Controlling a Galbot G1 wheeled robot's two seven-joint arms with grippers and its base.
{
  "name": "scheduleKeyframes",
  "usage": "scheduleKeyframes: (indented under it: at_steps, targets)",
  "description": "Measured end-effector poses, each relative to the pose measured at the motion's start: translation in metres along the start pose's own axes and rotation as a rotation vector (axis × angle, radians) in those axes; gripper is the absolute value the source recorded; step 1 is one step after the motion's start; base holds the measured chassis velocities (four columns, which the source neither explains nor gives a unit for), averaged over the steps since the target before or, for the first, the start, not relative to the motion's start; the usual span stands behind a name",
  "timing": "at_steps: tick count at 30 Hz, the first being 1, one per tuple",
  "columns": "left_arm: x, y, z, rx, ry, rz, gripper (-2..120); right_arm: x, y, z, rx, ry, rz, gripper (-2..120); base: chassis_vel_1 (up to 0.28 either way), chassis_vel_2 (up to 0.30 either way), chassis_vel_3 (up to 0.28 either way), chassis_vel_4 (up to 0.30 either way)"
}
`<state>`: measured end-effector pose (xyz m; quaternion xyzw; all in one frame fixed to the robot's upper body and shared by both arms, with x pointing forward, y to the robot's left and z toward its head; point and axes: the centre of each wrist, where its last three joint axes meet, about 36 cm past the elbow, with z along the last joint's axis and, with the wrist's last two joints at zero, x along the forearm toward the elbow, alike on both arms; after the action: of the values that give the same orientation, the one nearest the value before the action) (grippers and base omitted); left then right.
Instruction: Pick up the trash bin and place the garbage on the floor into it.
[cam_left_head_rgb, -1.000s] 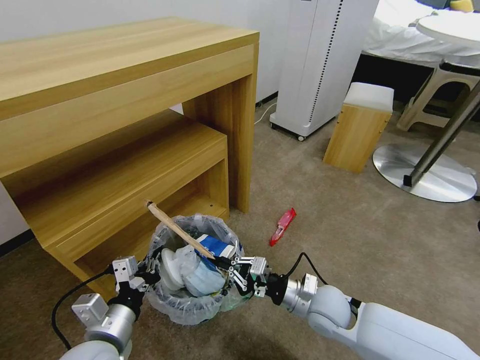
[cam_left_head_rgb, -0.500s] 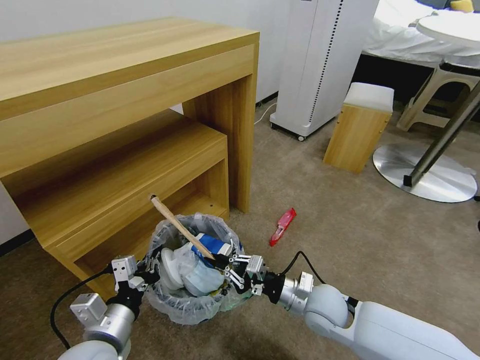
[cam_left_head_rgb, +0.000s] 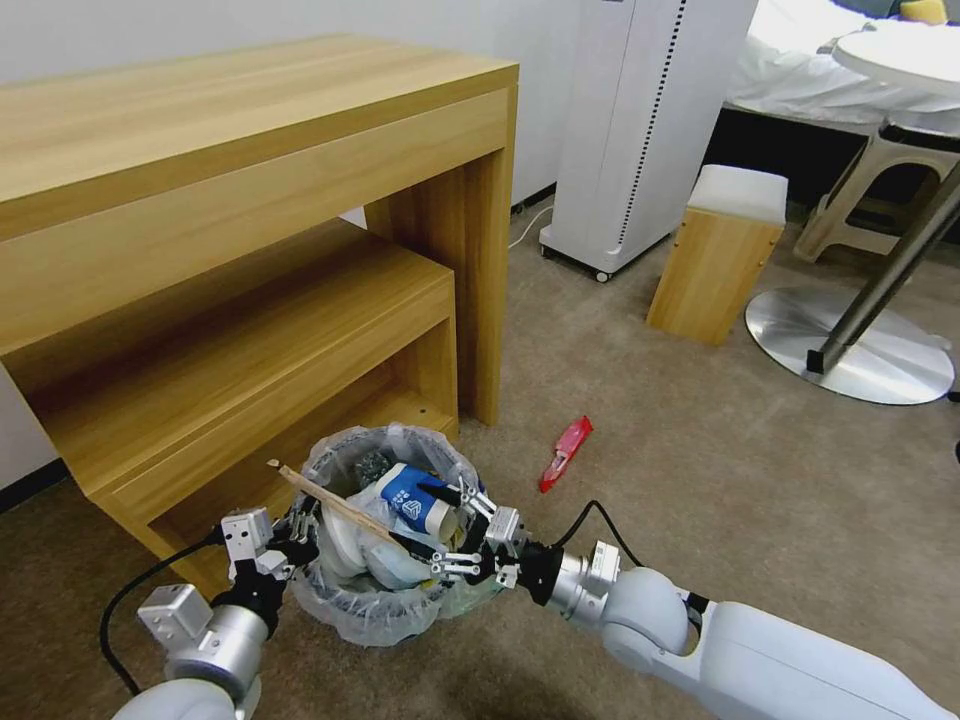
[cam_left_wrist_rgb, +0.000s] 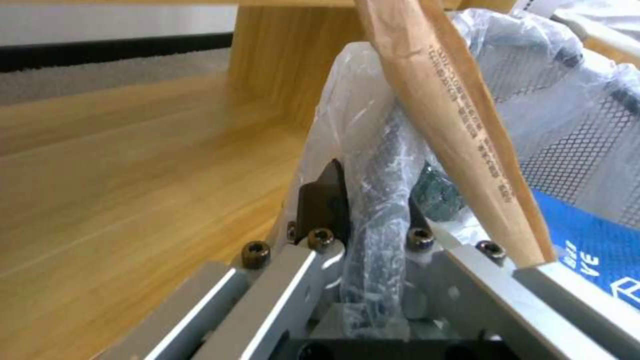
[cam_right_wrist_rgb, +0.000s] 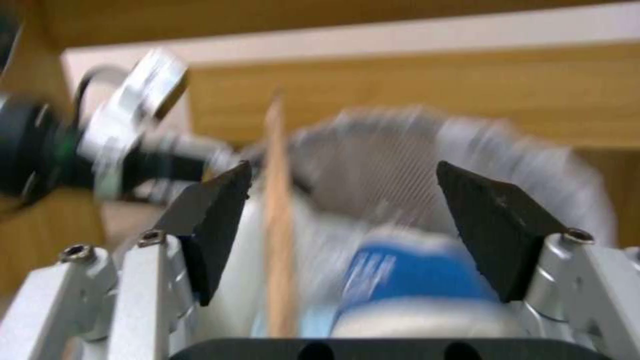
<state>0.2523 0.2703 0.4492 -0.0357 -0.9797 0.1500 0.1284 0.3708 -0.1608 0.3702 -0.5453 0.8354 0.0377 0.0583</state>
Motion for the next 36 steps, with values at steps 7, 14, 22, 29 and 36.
scheduleKeyframes:
  at_steps: [7,14,22,29,36]
  targets:
    - [-0.002,0.006,0.006,-0.002,0.017,-0.014,2,-0.015,-0.002,-0.022,-0.04,-0.072,0.1,88,0.0,0.0,0.0,0.0]
    - [-0.006,0.009,0.013,-0.001,0.033,-0.023,2,-0.018,-0.013,-0.044,-0.058,-0.141,0.225,93,0.0,0.0,0.0,0.0]
    - [-0.004,0.013,0.011,-0.017,0.034,-0.025,2,0.007,-0.06,-0.047,-0.05,-0.082,0.625,100,0.0,0.0,0.0,0.0]
    - [-0.003,0.018,0.009,-0.037,0.037,-0.029,2,0.048,-0.095,-0.042,0.032,0.014,0.819,100,0.0,0.0,0.0,0.0]
    - [-0.004,0.021,0.007,-0.055,0.053,-0.027,2,0.087,-0.122,-0.037,0.123,0.058,0.905,100,0.0,0.0,0.0,0.0]
